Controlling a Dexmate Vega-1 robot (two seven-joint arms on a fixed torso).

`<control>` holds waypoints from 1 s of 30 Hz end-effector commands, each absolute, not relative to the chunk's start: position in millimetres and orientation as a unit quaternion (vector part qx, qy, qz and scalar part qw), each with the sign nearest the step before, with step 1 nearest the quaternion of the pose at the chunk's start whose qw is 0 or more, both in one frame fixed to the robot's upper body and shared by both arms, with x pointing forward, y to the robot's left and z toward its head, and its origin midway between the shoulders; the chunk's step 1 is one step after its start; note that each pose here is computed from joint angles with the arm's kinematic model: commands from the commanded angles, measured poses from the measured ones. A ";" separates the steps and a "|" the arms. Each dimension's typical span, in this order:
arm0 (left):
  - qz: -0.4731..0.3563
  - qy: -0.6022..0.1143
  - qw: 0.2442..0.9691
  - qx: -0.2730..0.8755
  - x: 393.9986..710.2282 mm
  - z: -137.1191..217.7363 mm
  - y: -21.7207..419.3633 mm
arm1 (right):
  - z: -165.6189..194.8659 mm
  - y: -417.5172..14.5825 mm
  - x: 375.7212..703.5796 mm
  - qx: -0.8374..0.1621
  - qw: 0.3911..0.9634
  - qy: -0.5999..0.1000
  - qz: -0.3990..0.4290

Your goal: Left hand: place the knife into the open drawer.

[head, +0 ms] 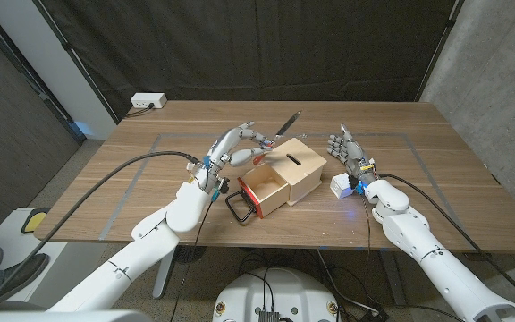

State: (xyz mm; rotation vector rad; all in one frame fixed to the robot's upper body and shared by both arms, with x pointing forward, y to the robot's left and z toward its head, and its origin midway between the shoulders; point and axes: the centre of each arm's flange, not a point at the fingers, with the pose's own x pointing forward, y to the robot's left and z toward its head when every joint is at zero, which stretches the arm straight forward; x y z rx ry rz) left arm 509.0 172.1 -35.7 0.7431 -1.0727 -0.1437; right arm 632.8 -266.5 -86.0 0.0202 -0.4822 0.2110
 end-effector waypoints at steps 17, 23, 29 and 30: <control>-0.084 -0.458 0.812 0.352 496.9 -63.6 174.7 | -85.8 -258.9 641.6 0.011 0.966 -0.231 0.118; -0.083 -0.453 0.812 0.358 496.1 -66.4 177.6 | -88.0 -258.3 640.2 0.012 0.966 -0.231 0.115; -0.065 -0.441 0.814 0.372 495.4 -71.9 184.0 | -89.4 -257.8 640.4 0.013 0.967 -0.229 0.114; -0.064 -0.439 0.814 0.374 495.4 -73.1 184.8 | -89.7 -257.7 640.4 0.013 0.967 -0.228 0.113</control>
